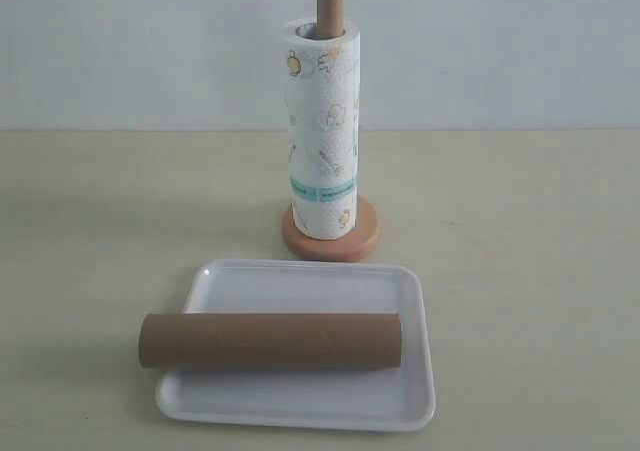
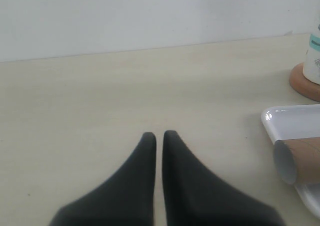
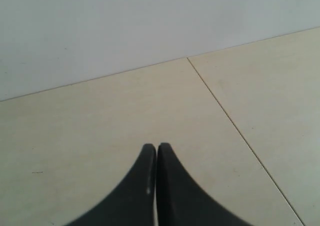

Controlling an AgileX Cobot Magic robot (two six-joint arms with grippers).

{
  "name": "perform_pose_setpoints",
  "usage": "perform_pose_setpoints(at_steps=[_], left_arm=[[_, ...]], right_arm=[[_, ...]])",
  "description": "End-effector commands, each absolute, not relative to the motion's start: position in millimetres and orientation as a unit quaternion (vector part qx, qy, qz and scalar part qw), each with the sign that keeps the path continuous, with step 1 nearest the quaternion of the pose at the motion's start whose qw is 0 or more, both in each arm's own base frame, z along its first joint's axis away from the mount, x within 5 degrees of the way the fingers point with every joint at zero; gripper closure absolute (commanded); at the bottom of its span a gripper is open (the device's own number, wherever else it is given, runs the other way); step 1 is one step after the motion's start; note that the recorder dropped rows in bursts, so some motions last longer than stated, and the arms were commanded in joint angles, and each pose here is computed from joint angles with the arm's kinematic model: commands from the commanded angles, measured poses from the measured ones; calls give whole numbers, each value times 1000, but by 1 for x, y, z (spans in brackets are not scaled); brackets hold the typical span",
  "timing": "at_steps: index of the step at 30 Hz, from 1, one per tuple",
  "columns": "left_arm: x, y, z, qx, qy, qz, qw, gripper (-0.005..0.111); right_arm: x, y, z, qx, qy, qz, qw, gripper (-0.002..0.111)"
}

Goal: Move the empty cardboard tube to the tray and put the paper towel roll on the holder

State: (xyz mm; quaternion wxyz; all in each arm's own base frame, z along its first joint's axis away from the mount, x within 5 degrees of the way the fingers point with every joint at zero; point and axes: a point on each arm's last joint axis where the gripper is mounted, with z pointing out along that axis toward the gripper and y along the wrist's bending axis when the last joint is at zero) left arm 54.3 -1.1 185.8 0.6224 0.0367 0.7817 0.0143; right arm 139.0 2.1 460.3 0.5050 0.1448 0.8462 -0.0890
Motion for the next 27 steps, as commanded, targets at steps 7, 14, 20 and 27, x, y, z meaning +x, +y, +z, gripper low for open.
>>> perform_pose_setpoints(at_steps=[7,14,20,27], left_arm=[[54,-1,185,32,781,12,624,103],[54,-1,185,32,781,12,624,103],[54,-1,185,32,781,12,624,103],[54,-1,185,32,781,12,624,103]], right_arm=[[128,-4,466,145,838,-86,518,108],[97,-14,435,100,753,-34,649,108],[67,-11,307,101,678,13,728,108],[62,-12,253,129,705,28,697,108]])
